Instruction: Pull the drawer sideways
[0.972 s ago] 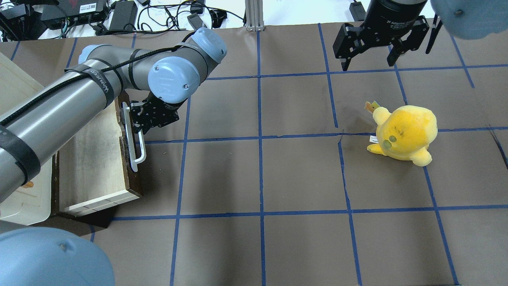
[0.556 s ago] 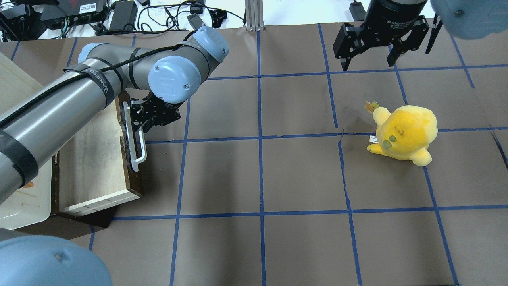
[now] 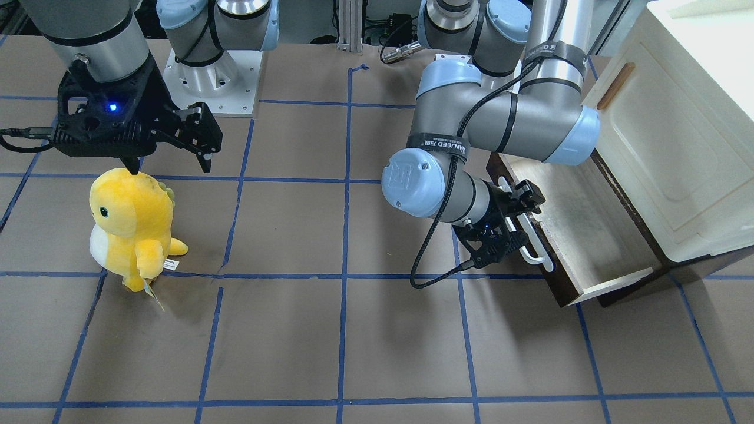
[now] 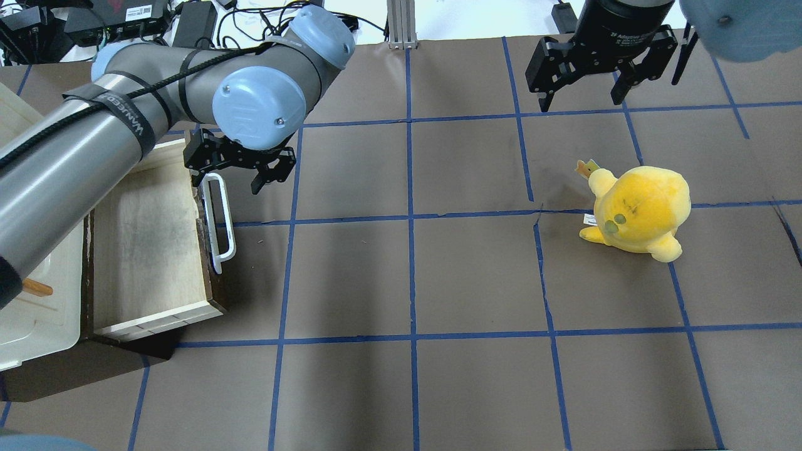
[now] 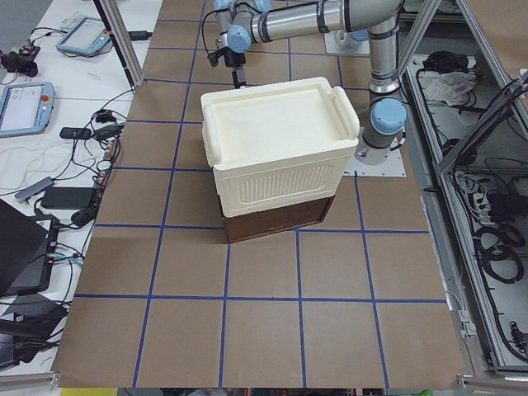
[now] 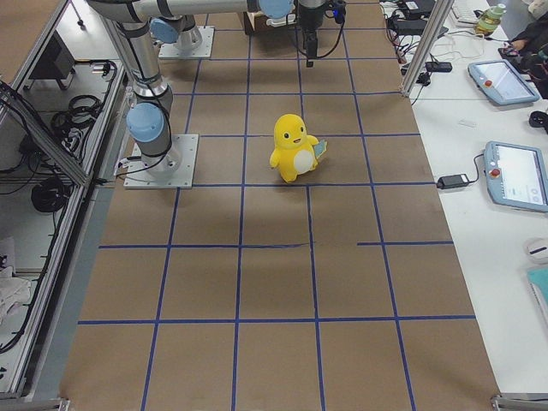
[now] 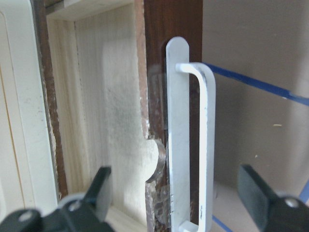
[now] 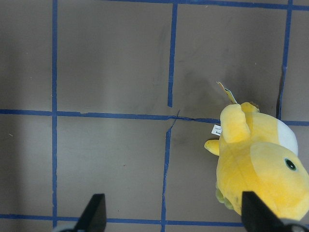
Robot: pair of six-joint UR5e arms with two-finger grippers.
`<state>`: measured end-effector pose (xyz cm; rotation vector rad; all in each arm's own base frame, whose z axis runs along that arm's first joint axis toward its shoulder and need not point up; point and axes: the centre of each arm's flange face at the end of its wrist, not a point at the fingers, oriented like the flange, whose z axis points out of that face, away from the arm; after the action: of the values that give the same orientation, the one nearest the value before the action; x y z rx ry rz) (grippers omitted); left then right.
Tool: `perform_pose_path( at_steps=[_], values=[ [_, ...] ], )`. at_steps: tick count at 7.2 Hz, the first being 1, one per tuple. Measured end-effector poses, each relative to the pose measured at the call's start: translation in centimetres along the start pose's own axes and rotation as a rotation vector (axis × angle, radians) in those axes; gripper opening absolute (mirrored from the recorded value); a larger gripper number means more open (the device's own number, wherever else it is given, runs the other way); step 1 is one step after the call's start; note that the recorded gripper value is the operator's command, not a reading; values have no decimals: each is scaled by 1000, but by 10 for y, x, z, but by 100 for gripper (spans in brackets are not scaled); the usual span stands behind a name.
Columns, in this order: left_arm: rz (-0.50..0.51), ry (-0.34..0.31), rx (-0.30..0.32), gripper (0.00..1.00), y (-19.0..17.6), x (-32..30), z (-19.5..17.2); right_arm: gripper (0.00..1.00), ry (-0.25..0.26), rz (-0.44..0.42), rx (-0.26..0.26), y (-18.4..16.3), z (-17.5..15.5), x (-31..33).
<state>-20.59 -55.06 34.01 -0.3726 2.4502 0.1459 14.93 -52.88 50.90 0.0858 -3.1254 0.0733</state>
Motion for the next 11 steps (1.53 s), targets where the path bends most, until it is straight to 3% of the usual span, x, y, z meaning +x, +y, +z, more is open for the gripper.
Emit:
perform_pose_path(
  at_steps=[1, 2, 4, 6, 9, 11],
  values=[
    [5, 127, -20, 100, 1, -11, -25, 100, 0, 0, 0, 0, 0, 0],
    [15, 236, 1, 100, -3, -29, -54, 100, 0, 0, 0, 0, 0, 0],
    [19, 382, 60, 100, -12, -76, -90, 100, 0, 0, 0, 0, 0, 0],
    [48, 460, 73, 100, -13, -114, -97, 100, 0, 0, 0, 0, 0, 0],
    [71, 633, 55, 100, -9, -168, -98, 100, 0, 0, 0, 0, 0, 0],
    [223, 650, 124, 100, -15, -203, -83, 100, 0, 0, 0, 0, 0, 0]
  ],
)
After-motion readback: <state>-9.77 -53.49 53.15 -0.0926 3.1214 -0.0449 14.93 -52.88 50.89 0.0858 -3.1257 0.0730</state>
